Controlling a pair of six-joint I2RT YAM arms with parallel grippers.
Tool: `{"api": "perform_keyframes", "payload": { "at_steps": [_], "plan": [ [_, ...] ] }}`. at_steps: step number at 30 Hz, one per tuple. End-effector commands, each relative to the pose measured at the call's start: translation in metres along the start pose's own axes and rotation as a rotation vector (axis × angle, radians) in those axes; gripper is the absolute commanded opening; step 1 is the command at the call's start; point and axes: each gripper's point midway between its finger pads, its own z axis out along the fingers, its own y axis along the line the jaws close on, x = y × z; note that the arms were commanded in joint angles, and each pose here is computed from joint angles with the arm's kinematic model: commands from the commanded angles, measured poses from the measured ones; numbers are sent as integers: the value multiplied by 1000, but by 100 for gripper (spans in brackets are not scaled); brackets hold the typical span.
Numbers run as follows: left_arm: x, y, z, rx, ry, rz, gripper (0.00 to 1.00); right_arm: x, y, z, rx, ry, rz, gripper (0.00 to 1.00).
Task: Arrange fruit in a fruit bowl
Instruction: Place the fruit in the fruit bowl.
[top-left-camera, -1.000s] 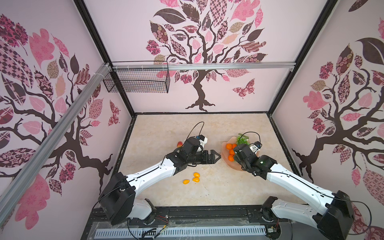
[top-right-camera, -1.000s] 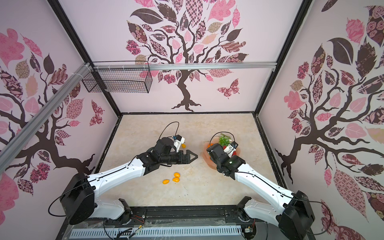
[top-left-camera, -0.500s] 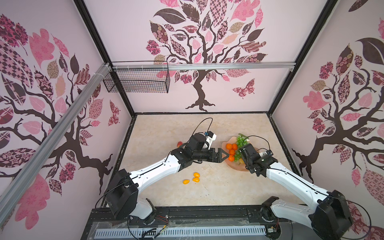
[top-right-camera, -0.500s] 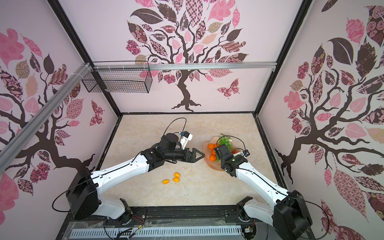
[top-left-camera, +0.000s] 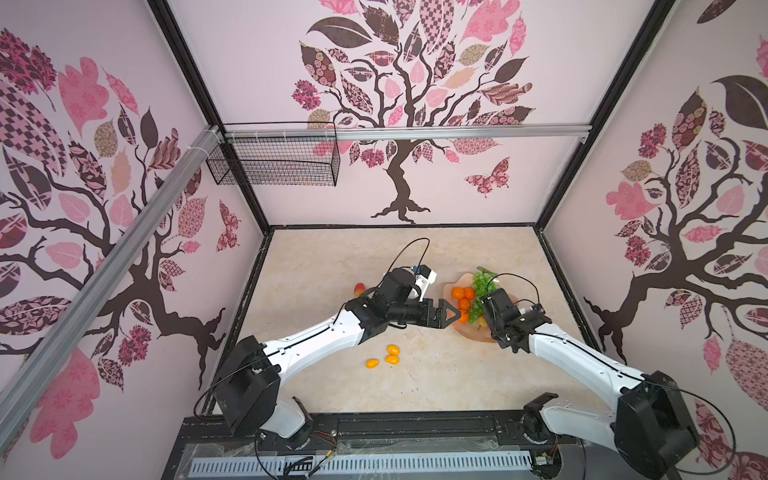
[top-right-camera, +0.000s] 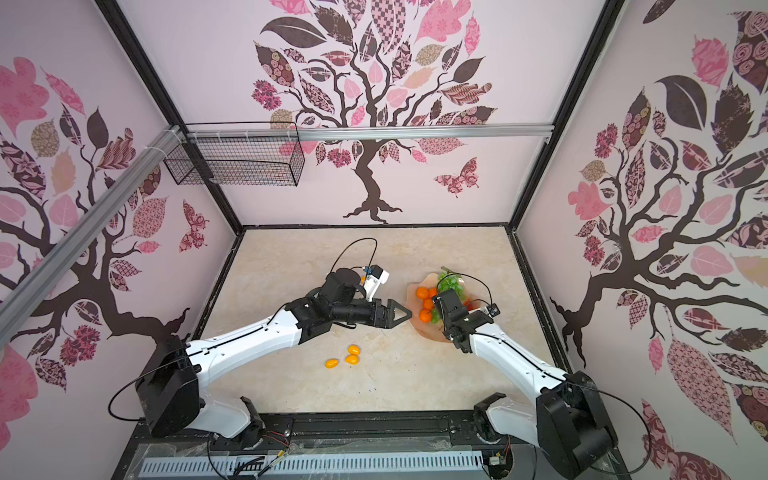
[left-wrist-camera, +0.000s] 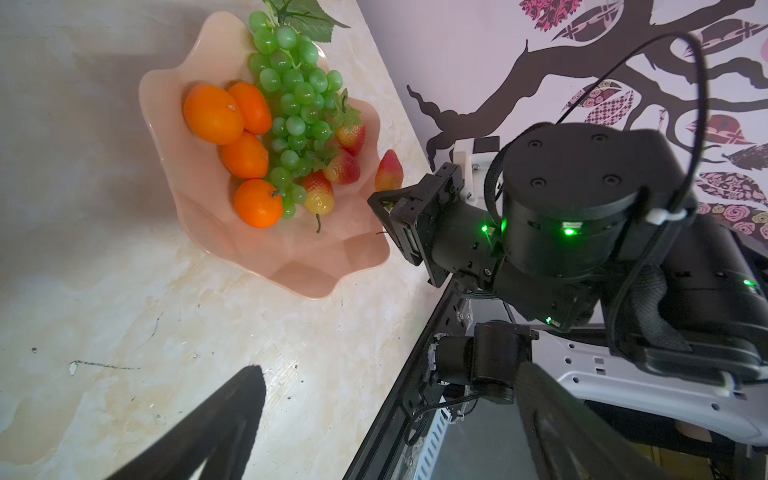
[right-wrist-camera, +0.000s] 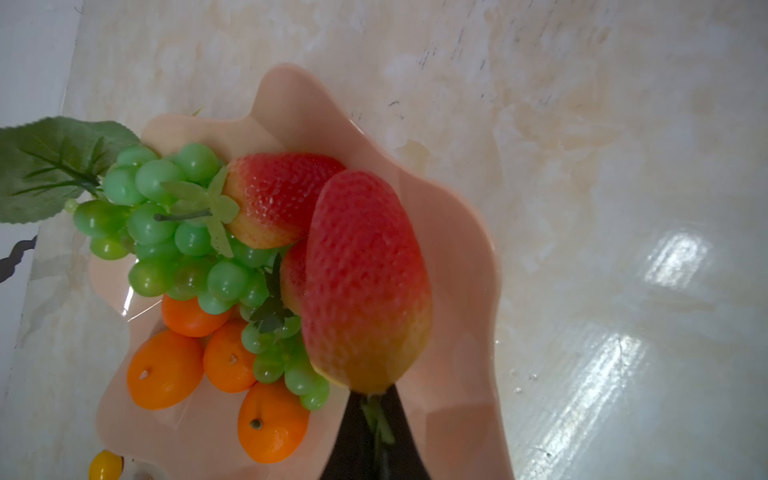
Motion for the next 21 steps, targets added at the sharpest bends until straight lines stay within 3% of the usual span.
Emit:
{"api": "perform_keyframes", "payload": {
  "at_steps": [1,5,10,17,21],
  "plan": [
    [-10,-12,0,13,-10,35,98,4,-4,6,20,14,-17,10],
    [-11,-11,-3,2,-18,39,98,7,-3,6,4,26,-10,21],
    [-9,-10,-3,-7,-5,43,98,6,8,-1,-41,43,-34,25],
    [-19,-10,-22,-21,-49,39,98,4,36,-31,-166,93,-80,49],
    [-25,-5,-36,-24,-78,18,98,7,51,-48,-235,110,-98,52]
  ]
}}
